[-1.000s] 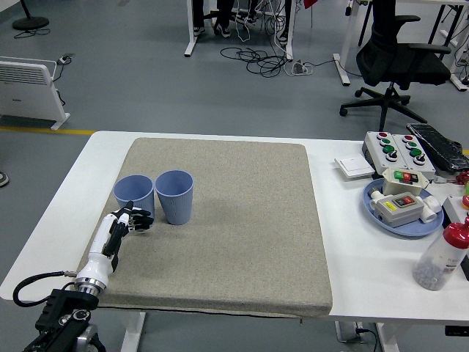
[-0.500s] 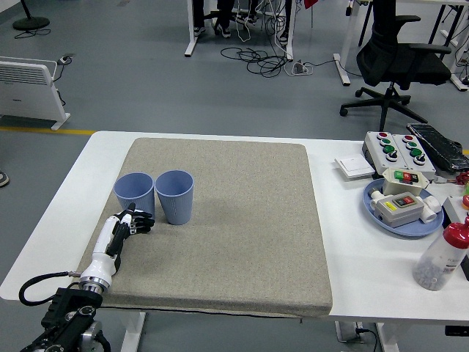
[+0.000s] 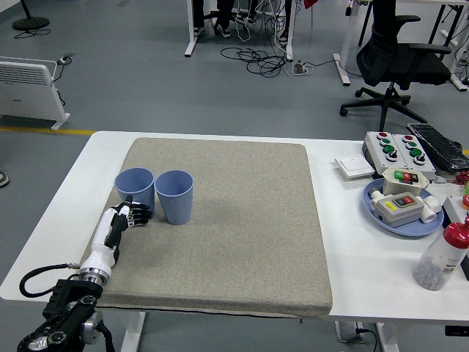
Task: Push cup pick cup insert cup
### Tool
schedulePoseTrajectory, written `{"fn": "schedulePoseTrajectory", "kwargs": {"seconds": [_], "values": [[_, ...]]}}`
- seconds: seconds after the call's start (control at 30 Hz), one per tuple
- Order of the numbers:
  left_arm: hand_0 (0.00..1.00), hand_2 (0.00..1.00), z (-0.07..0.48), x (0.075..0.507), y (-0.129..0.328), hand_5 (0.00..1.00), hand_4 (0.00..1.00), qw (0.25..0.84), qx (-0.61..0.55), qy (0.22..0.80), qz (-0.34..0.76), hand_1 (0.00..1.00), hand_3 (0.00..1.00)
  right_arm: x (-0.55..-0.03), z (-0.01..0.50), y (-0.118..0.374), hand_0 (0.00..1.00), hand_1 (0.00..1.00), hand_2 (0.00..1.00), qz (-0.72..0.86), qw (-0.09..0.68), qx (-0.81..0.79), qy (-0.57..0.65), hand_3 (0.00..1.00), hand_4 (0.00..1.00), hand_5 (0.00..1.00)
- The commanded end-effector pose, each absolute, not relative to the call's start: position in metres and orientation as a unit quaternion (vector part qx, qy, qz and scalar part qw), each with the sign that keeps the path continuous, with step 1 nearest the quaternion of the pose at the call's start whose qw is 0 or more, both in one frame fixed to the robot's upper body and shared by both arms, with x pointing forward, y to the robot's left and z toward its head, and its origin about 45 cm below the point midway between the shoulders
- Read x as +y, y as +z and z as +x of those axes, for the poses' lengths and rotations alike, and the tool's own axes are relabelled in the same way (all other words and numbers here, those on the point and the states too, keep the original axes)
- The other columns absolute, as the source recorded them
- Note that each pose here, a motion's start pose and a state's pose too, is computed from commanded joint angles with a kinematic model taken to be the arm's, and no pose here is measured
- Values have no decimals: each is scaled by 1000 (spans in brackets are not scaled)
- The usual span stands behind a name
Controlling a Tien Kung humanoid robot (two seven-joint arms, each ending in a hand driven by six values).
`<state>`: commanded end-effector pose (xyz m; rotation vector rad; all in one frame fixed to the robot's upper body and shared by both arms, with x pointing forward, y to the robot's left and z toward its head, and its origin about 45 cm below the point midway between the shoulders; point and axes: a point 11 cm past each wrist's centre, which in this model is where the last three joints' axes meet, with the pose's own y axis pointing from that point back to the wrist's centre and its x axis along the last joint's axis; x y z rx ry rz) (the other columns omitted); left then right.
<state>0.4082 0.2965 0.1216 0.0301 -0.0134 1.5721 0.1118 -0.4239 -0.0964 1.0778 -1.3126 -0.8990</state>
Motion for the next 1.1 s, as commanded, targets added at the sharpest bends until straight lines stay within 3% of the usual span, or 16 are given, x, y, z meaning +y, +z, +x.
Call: {"fn": "schedulePoseTrajectory", "kwargs": {"seconds": [1.1], "values": [[540,497,436,310,134,998,517,696,-23,717,39,554,448,-421,113,-97,721,655,655,464,577,-554,-381,579,92,538]]}}
